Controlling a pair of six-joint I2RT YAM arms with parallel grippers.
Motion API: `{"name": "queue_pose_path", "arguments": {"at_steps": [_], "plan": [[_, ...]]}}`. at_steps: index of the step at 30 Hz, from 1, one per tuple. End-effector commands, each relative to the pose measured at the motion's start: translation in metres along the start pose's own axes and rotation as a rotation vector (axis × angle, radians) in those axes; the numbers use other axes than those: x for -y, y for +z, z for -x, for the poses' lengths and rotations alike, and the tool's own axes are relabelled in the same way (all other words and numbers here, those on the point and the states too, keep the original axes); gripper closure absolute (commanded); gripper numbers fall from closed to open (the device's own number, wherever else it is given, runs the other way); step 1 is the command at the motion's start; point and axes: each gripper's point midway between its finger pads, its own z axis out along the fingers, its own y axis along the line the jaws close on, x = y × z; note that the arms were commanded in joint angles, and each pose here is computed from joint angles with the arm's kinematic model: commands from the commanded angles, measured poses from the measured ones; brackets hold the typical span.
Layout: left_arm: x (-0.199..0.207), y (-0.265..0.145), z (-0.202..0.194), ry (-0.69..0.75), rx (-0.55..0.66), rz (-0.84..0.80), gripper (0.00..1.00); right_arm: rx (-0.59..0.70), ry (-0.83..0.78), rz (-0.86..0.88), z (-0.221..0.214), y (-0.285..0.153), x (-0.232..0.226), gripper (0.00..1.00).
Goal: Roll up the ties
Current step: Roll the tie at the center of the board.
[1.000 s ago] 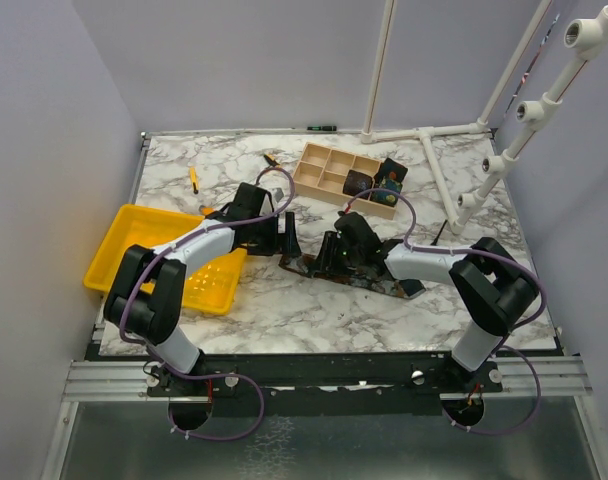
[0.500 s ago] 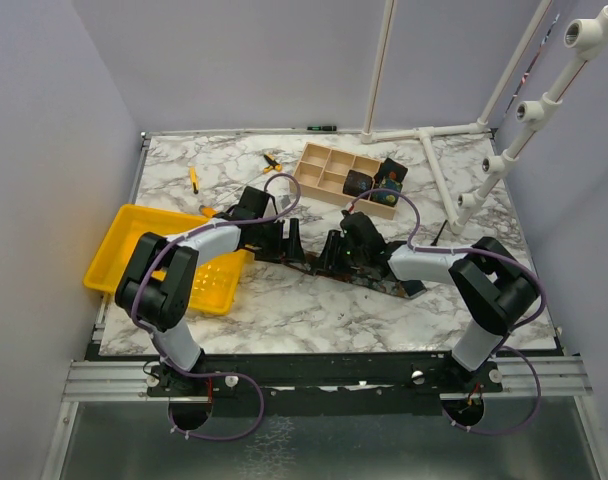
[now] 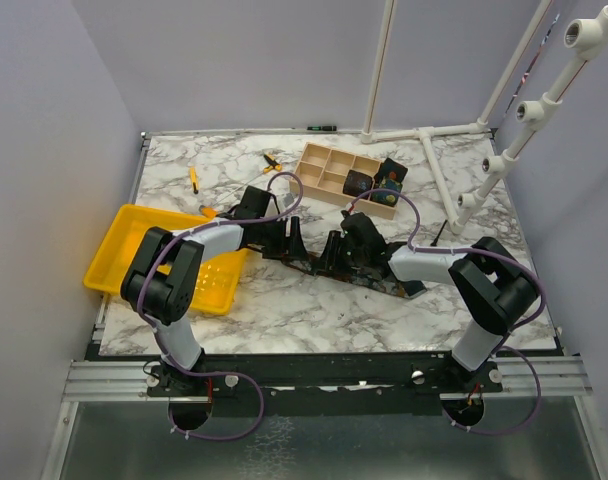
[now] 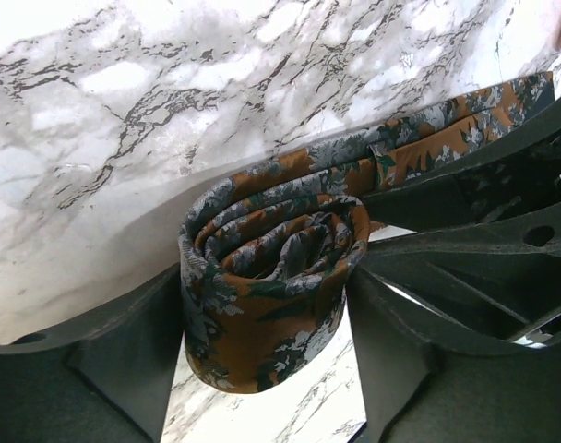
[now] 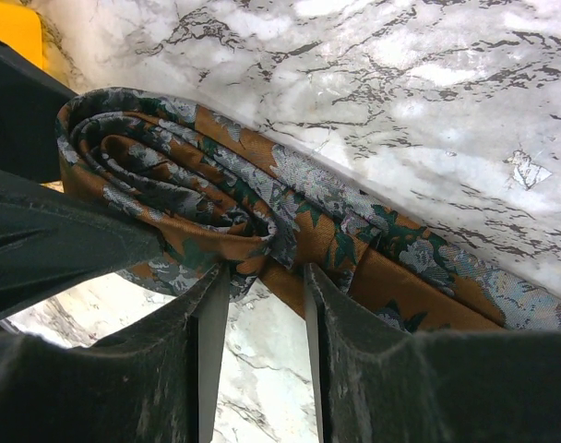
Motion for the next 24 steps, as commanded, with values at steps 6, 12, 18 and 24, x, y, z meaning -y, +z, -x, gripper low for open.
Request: {"name": "queue_pose_path", "arguments": {"at_steps": [6,12,18,24], "plan": [[0.013,-0.001,-0.011,0.029,0.005,-0.106,0.52,-0.051,-0.012,-0.036,-0.013,0.007,0.016,0.61],[0.018,-0.008,-0.011,0.027,0.025,-0.113,0.9,-0.045,-0.011,-0.03,-0.01,0.005,0.013,0.62],[0.014,-0.016,-0.016,-0.047,0.058,-0.035,1.0,-0.009,-0.011,-0.045,-0.002,-0.012,0.011,0.54],[0.0,-0.022,-0.024,-0.118,0.077,0.171,1.0,0.048,-0.048,-0.089,-0.003,-0.048,0.025,0.51]]}}
